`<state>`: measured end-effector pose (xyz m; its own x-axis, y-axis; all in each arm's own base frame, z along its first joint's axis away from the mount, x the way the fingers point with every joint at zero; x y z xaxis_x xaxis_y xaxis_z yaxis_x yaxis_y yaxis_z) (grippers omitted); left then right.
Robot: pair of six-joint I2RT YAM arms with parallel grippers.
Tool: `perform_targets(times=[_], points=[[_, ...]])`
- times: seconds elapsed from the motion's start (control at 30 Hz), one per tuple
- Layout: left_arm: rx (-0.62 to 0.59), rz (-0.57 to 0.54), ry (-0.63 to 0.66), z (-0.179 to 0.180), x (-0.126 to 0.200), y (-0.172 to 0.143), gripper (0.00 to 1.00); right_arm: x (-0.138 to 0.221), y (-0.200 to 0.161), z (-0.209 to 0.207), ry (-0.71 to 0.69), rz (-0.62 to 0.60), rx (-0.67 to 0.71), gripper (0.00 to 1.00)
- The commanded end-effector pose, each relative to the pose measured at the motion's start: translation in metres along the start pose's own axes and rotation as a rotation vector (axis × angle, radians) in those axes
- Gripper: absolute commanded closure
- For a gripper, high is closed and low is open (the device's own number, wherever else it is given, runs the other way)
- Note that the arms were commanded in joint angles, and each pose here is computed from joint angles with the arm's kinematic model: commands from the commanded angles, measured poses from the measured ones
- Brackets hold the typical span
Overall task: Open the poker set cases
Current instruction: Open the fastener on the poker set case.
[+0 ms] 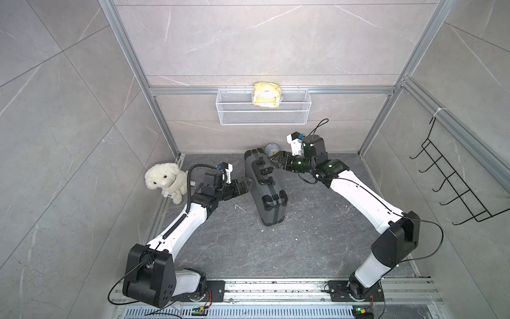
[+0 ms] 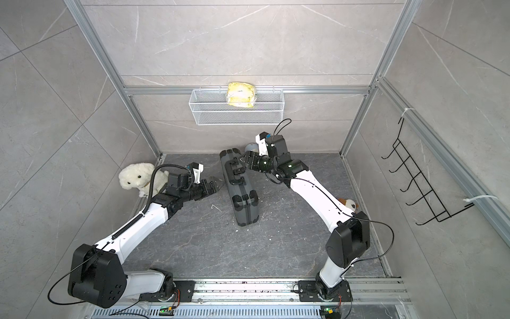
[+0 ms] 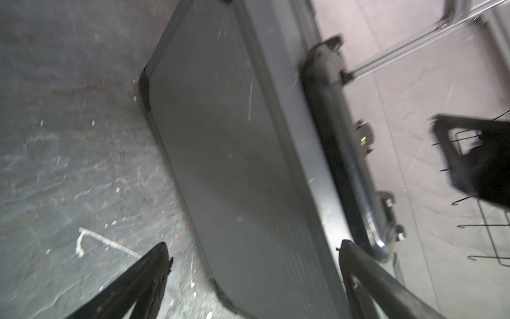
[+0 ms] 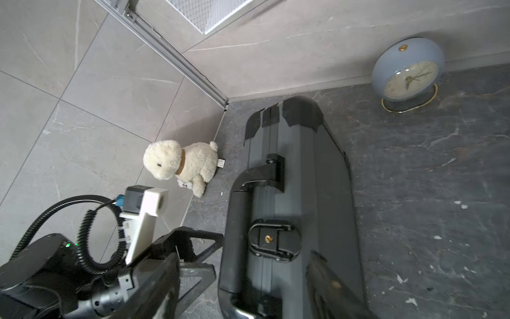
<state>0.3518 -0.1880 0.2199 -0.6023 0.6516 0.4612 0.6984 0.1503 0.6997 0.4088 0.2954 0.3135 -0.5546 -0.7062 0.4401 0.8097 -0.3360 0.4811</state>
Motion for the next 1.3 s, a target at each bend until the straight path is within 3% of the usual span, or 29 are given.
perform_targets(times=[0.0,0.47,0.7,0.93,1.1,1.27], points=[[-0.002,-0.138,-0.060,-0.019,0.005,0.040,0.03,-0.018,-0.025,-0.016,-0.015,0.090,-0.027,0.27],[-0.051,-0.080,-0.002,-0.001,-0.032,0.052,0.11,-0.042,-0.029,-0.016,0.068,0.096,-0.106,0.28],[-0.055,-0.057,0.015,0.007,-0.040,0.046,0.19,-0.038,-0.026,-0.001,0.113,0.083,-0.111,0.36],[-0.043,-0.040,0.010,0.010,-0.046,0.042,0.25,-0.038,-0.026,0.001,0.120,0.083,-0.123,0.57],[-0.042,-0.024,-0.016,0.002,-0.055,0.036,0.29,-0.035,-0.021,0.009,0.149,0.068,-0.131,0.78],[-0.048,-0.004,-0.024,-0.004,-0.065,0.029,0.31,-0.034,-0.015,0.018,0.172,0.053,-0.132,0.89]])
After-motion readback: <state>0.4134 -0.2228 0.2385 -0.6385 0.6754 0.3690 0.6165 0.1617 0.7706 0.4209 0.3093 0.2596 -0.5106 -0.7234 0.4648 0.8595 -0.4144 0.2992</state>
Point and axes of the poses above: each gripper's point midway between its finger pads, its own x axis back along the fingers, its own z axis along the line the jaws close on, y = z × x, the point moved 1 cm from there along x, back along the fingers, and after that the axes turned 14 degrees about -x, right-handed, at the moved point
